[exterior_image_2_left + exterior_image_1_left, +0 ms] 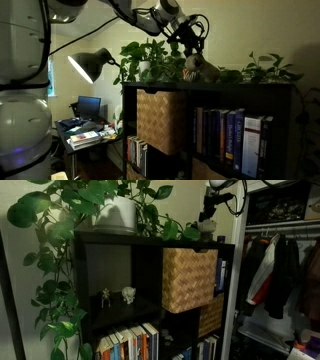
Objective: Pull out the middle compartment ,remove some socks and close it
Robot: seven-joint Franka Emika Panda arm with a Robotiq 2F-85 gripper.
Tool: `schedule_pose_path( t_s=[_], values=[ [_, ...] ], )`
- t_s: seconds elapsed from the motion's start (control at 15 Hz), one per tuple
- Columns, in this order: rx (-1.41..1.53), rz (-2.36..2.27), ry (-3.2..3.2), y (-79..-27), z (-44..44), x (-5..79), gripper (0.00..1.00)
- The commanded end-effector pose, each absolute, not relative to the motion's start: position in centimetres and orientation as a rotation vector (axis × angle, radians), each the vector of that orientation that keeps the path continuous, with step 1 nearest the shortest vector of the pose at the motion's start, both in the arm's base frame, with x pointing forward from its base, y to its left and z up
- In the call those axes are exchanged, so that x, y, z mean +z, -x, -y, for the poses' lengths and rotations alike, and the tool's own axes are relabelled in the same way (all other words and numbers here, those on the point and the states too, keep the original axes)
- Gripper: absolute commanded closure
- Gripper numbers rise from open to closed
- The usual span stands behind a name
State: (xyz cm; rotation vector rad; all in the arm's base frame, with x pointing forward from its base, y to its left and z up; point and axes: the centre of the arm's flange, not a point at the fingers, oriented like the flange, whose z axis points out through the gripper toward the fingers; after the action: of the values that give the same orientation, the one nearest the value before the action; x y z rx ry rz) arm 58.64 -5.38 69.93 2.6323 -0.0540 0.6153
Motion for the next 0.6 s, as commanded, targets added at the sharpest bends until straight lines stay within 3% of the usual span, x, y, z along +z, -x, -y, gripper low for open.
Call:
schedule_pose_path(
  t_s=[0.0, 0.47, 0.53],
  values=[
    [0.67, 0.103, -2.586, -61.0, 6.4, 69.0, 0.97],
    [0.703, 0.146, -2.539, -63.8, 7.0, 66.6, 0.98],
    [0.702, 0.143, -2.544, -64.1, 7.0, 66.2, 0.73]
  ],
)
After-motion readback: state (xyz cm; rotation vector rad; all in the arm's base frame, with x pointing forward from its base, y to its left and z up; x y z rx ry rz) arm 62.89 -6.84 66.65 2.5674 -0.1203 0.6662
